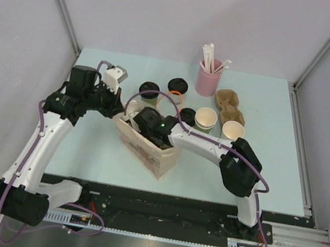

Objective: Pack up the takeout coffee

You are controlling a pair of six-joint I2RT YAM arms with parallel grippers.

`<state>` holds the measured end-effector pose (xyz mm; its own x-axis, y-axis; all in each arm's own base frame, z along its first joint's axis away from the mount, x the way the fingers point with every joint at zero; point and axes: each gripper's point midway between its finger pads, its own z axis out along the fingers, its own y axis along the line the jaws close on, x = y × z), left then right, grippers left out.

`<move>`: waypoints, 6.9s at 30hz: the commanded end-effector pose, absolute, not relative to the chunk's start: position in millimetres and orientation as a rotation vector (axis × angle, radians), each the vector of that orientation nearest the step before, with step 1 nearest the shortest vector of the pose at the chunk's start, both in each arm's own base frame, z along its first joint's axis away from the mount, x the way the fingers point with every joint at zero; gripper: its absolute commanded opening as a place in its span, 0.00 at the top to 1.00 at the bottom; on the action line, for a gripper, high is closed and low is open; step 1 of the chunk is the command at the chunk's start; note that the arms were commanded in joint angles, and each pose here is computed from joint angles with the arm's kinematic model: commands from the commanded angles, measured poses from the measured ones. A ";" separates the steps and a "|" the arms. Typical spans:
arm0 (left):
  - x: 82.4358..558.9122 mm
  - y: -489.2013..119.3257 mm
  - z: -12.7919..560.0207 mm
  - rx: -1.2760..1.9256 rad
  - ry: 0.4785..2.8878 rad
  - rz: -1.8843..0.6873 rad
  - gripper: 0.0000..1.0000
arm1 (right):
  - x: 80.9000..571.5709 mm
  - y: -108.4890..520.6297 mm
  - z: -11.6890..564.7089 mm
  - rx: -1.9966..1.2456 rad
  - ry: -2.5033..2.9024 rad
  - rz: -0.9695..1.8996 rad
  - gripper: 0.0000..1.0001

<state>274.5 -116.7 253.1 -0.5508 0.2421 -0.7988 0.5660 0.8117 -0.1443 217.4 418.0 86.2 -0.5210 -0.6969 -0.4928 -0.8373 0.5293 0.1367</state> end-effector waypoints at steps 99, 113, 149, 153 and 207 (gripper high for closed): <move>277.0 -44.2 265.9 0.598 2.163 -0.036 1.00 | 498.4 309.4 277.5 -0.947 1.845 0.474 0.33; 287.6 -43.3 259.4 0.578 2.203 -0.052 1.00 | 544.2 302.5 201.5 -0.906 2.003 0.404 0.40; 281.4 -54.2 258.9 0.634 2.171 -0.117 1.00 | 571.3 310.0 147.7 -0.912 2.029 0.400 0.68; 281.5 -54.1 259.6 0.635 2.167 -0.115 1.00 | 565.1 311.2 148.3 -0.944 2.029 0.403 0.85; 278.4 -124.6 283.1 0.828 2.011 -0.415 1.00 | 256.4 350.7 377.2 -1.087 1.849 0.506 1.00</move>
